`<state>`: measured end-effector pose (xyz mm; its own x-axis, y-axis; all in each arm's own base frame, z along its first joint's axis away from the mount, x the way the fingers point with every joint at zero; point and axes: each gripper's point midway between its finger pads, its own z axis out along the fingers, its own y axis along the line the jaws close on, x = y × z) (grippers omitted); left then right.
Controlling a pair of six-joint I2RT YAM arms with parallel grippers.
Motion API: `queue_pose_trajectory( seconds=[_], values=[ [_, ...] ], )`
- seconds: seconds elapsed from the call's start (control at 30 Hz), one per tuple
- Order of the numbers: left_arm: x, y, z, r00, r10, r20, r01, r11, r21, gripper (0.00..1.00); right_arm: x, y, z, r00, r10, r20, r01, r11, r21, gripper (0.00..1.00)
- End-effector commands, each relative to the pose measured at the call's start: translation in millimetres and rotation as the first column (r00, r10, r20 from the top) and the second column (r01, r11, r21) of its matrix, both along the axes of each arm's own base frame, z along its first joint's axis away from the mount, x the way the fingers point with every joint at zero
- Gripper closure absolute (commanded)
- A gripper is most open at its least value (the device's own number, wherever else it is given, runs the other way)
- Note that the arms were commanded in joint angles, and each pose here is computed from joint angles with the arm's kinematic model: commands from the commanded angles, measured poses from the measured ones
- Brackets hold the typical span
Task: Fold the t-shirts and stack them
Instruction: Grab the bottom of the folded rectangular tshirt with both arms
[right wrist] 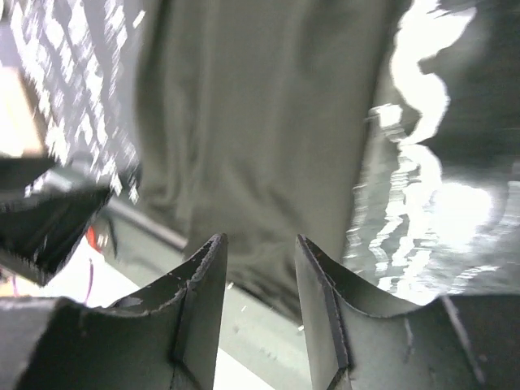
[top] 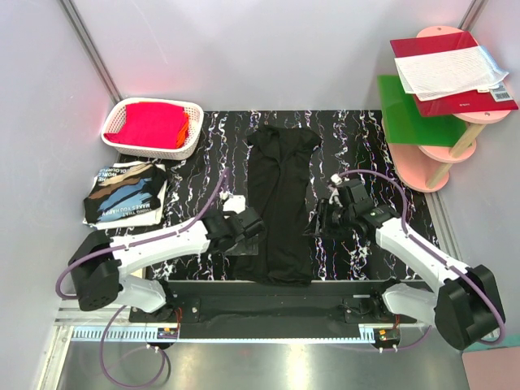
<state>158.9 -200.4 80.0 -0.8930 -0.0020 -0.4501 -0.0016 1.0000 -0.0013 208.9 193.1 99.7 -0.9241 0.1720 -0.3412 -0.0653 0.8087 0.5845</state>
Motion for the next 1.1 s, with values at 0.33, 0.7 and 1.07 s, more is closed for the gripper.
queue_pose_trajectory(
  seconds=[0.33, 0.7, 1.07],
  values=[
    [25, 20, 15, 0.998, 0.050, 0.047, -0.047, 0.997, -0.069, 0.03, -58, 82, 23, 0.953, 0.298, -0.059, -0.287, 0.947, 0.144, 0.60],
    [21, 18, -6, 1.000, 0.024, -0.002, -0.024, 0.999, -0.035, 0.03, -89, 129, 11, 0.901, 0.416, -0.122, -0.402, 0.907, 0.123, 0.63],
    [21, 26, -9, 0.999, 0.038, 0.005, -0.038, 0.999, -0.024, 0.03, -108, 154, -30, 0.861, 0.467, -0.203, -0.446, 0.884, 0.141, 0.62]
  ],
)
